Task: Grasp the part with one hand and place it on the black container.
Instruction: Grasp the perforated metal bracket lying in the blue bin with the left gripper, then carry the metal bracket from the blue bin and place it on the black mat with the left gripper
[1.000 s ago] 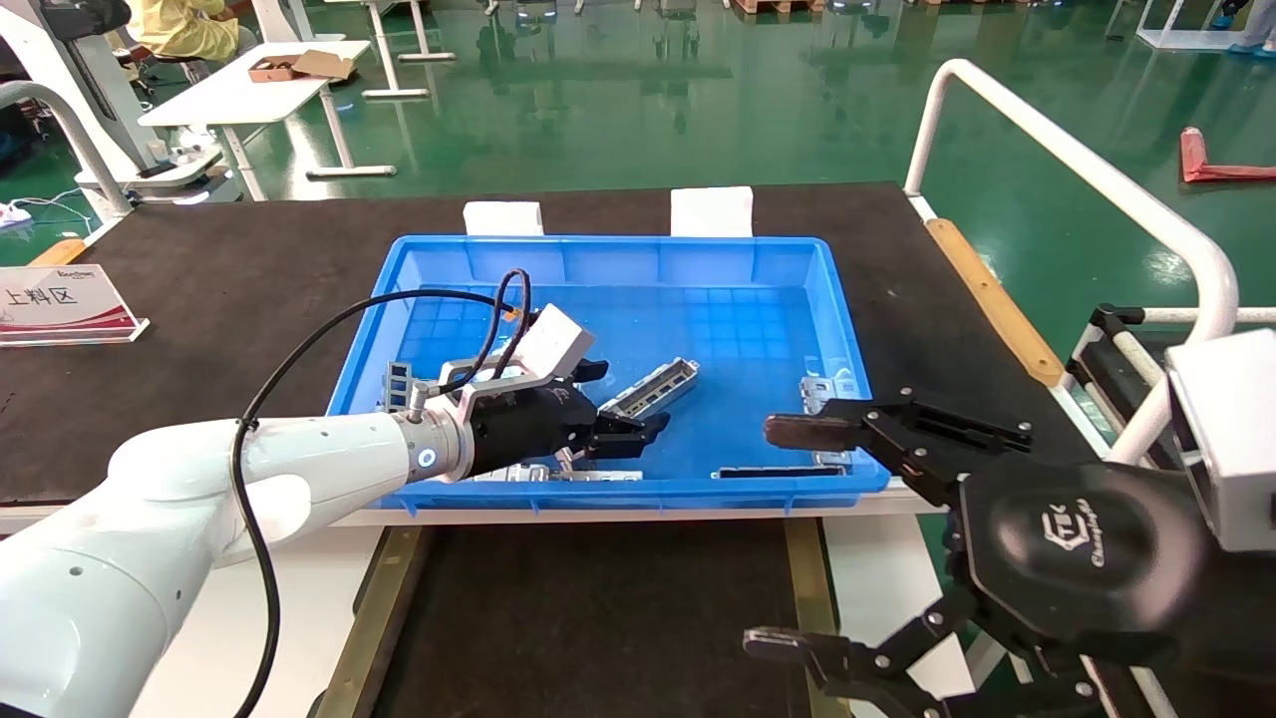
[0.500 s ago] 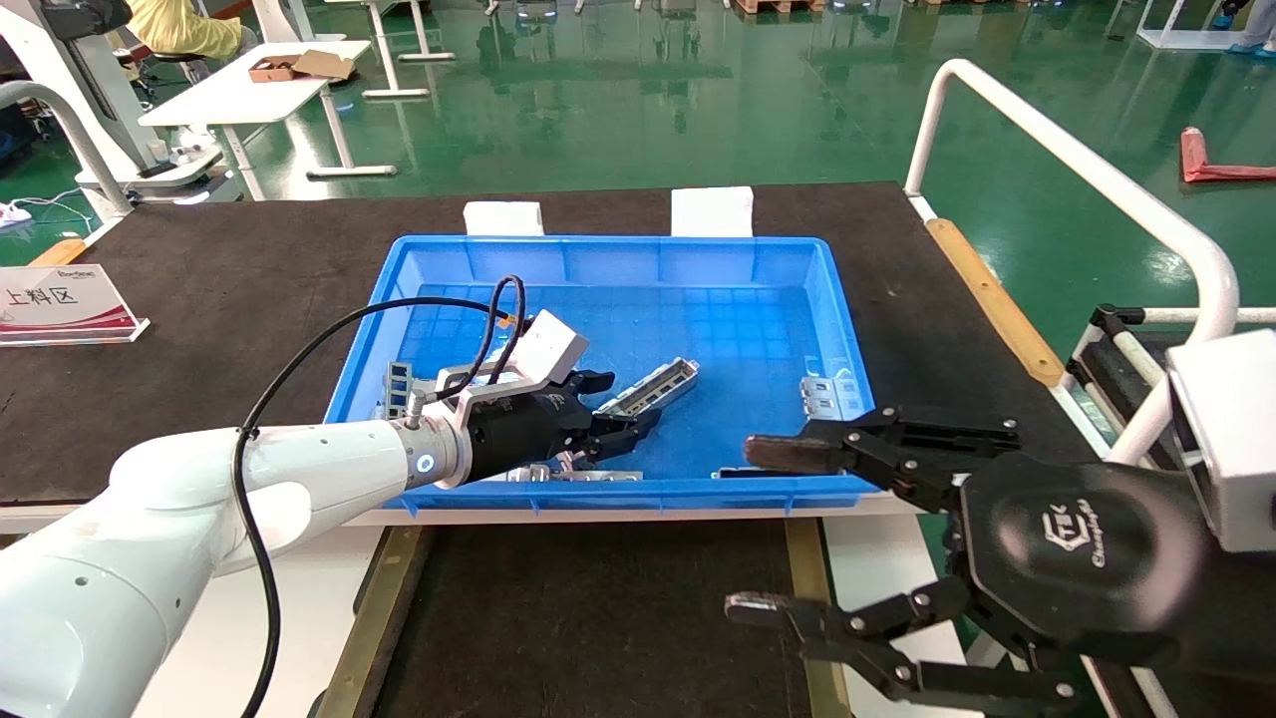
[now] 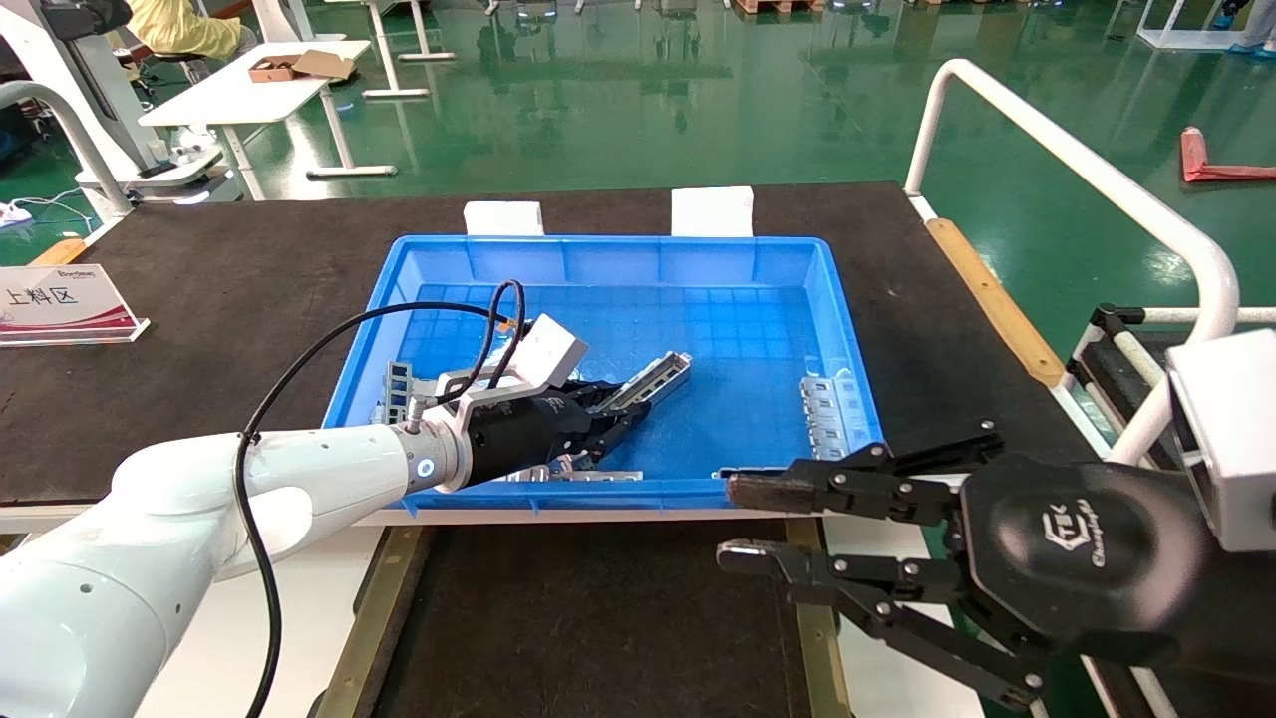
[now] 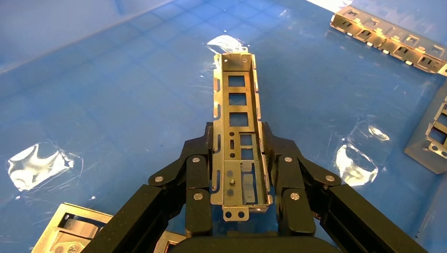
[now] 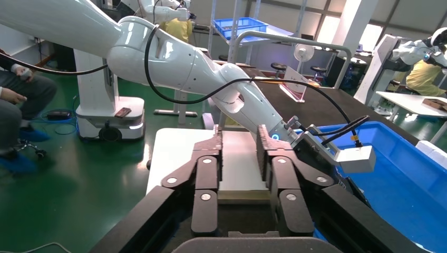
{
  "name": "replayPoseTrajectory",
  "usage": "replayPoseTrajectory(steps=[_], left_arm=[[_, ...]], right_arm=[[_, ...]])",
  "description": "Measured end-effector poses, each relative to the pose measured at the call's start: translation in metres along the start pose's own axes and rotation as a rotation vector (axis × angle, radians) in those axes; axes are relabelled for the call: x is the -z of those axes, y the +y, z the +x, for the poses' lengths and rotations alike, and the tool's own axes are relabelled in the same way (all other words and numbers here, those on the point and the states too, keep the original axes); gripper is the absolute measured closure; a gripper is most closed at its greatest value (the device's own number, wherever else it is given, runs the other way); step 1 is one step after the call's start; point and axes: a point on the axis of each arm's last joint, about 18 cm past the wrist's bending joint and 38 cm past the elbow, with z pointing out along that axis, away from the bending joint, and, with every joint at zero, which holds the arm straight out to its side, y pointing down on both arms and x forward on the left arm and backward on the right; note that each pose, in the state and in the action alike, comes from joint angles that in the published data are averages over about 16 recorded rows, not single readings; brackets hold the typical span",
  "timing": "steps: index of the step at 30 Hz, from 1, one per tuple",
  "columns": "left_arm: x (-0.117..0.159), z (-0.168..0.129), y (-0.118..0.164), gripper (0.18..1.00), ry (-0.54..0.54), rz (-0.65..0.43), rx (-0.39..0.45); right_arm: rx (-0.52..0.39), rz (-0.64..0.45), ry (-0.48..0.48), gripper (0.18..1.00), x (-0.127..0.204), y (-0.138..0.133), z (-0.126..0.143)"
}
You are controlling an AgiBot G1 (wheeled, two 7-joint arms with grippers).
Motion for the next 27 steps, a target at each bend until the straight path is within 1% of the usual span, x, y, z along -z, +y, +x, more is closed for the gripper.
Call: replayPoseTrajectory(steps=[5, 7, 11, 17, 20, 27], left_arm=[[0.002, 0.000, -0.008, 0.799, 0.017, 0.035, 0.013], [0.004, 0.001, -0.013, 0.818, 0.029, 0.055, 0.018], [0.011, 0.002, -0.025, 0.823, 0.066, 0.103, 0.024], [0.030, 0.003, -0.045, 0.826, 0.148, 0.185, 0.021], [0.043, 0.004, -0.052, 0.826, 0.195, 0.223, 0.016], [0.080, 0.011, -0.059, 0.826, 0.319, 0.295, -0.008]], right_arm=[[0.000, 0.000, 0.000, 0.842, 0.000, 0.000, 0.000], [0.000, 0.000, 0.000, 0.865, 0.000, 0.000, 0.000], [0.000, 0.000, 0.000, 0.920, 0.000, 0.000, 0.000], [0.000, 0.000, 0.000, 0.967, 0.000, 0.000, 0.000], [0.000, 0.000, 0.000, 0.976, 0.000, 0.000, 0.000], [0.000, 0.000, 0.000, 0.987, 0.000, 0.000, 0.000]])
